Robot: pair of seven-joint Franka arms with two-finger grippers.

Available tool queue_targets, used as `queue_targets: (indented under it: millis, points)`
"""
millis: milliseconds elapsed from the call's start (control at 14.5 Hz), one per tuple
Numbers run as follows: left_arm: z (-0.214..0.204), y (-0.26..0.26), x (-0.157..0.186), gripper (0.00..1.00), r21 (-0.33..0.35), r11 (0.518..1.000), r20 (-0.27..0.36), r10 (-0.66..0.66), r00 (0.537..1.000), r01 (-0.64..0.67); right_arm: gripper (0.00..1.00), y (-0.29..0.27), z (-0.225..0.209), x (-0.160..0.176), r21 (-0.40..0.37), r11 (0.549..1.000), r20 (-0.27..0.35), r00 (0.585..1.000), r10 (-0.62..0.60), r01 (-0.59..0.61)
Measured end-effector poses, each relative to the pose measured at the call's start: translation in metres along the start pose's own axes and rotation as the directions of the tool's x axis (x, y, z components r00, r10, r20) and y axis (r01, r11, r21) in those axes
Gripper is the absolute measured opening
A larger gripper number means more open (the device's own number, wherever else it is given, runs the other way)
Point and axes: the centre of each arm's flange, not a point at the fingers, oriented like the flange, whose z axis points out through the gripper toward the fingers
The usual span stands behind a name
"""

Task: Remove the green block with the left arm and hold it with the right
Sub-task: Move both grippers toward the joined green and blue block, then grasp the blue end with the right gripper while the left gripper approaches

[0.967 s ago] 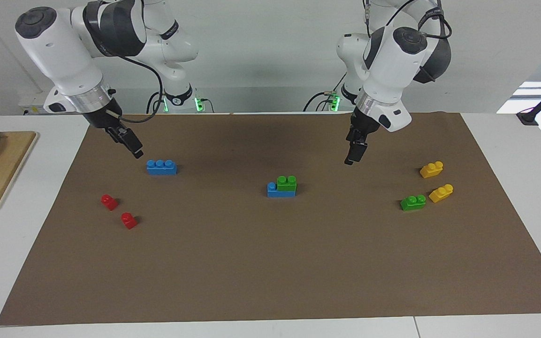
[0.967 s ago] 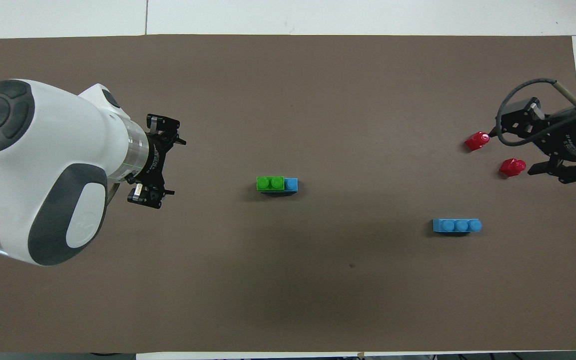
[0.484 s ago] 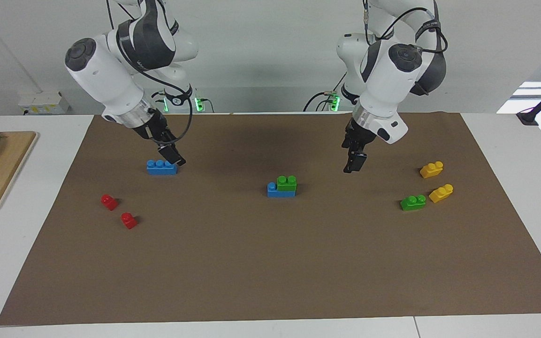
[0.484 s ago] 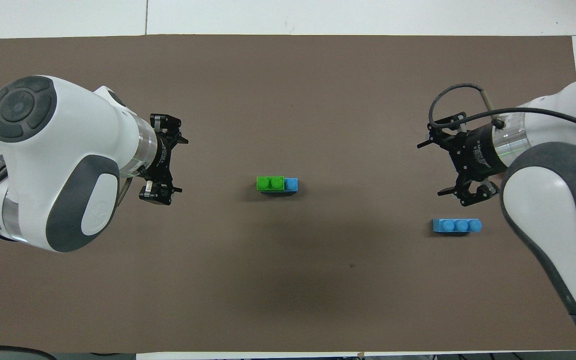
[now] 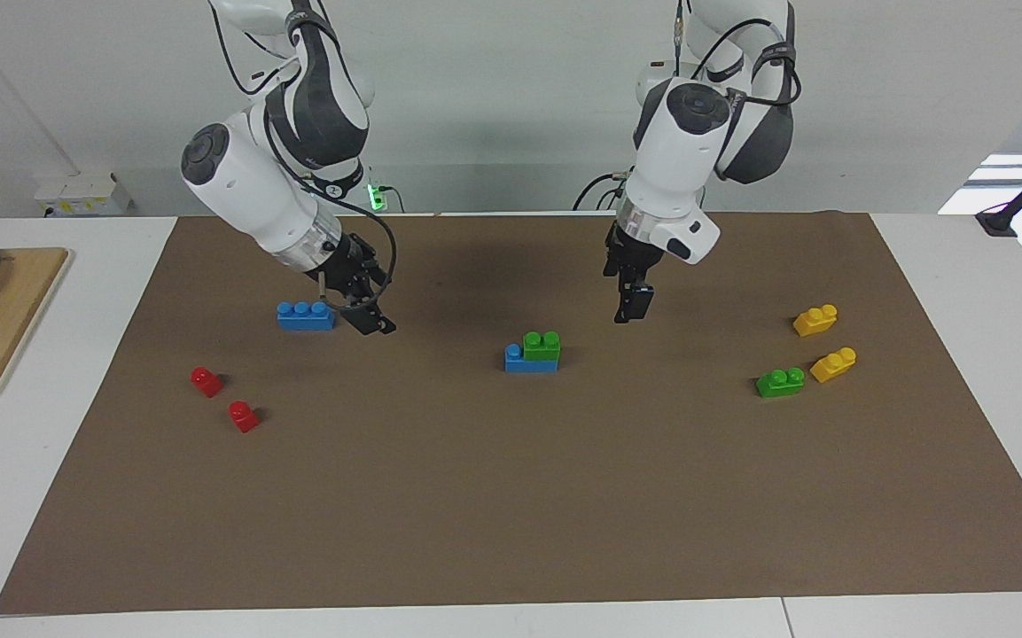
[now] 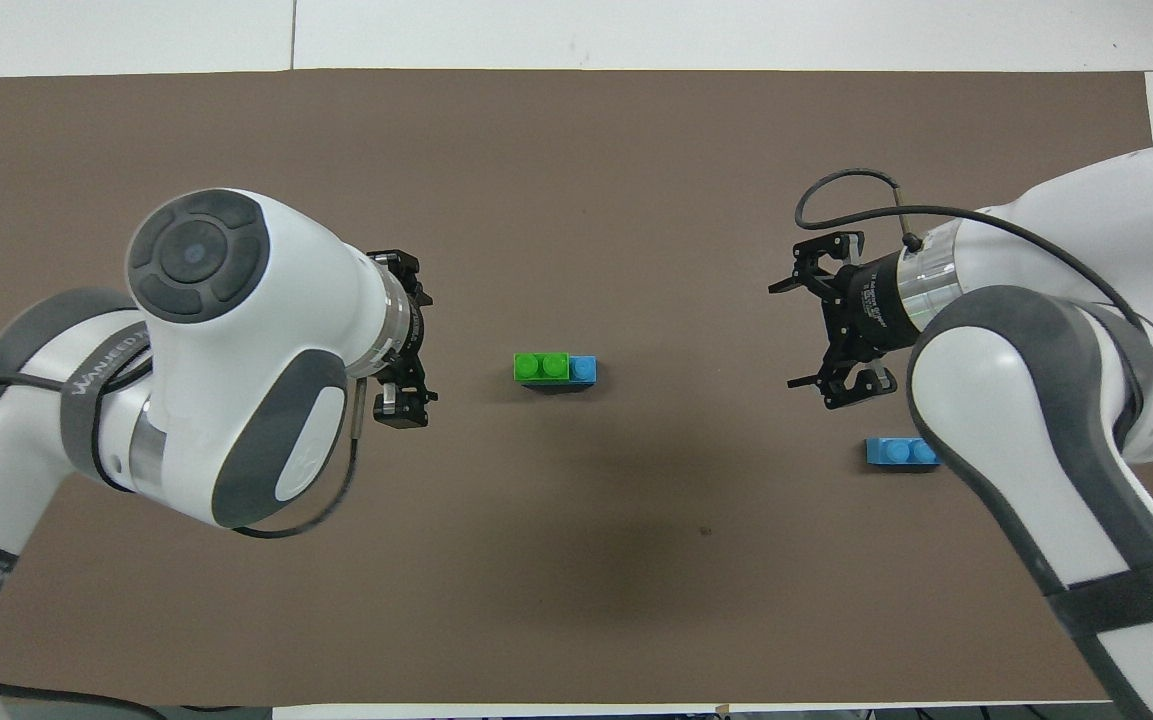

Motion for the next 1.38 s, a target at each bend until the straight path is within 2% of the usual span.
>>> queue_targets:
  millis: [276, 553, 760, 1105, 1382]
  points:
    - [0.009, 0.009, 0.009, 1.00, -0.002, 0.999, -0.008, -0.048, 0.999, 0.048, 0.99, 0.003, 0.044, -0.034, 0.016, 0.999, 0.003, 0.999, 0.050, -0.050]
    - [0.007, 0.018, 0.025, 1.00, -0.006, 0.997, -0.009, -0.078, 0.997, 0.078, 1.00, 0.000, 0.072, -0.037, 0.023, 0.997, 0.006, 0.997, 0.071, -0.071]
    - [0.008, 0.017, 0.024, 1.00, 0.001, 0.997, -0.012, -0.077, 0.997, 0.077, 1.00, 0.002, 0.096, -0.046, 0.031, 0.995, -0.002, 0.996, 0.092, -0.092]
    - [0.011, 0.015, 0.025, 1.00, 0.014, 0.997, -0.020, -0.076, 0.997, 0.076, 1.00, 0.005, 0.126, -0.065, 0.075, 0.991, 0.018, 0.994, 0.108, -0.109]
    - [0.012, 0.012, 0.021, 1.00, 0.019, 0.997, -0.022, -0.069, 0.997, 0.069, 1.00, 0.003, 0.152, -0.062, 0.092, 0.989, -0.001, 0.993, 0.119, -0.119]
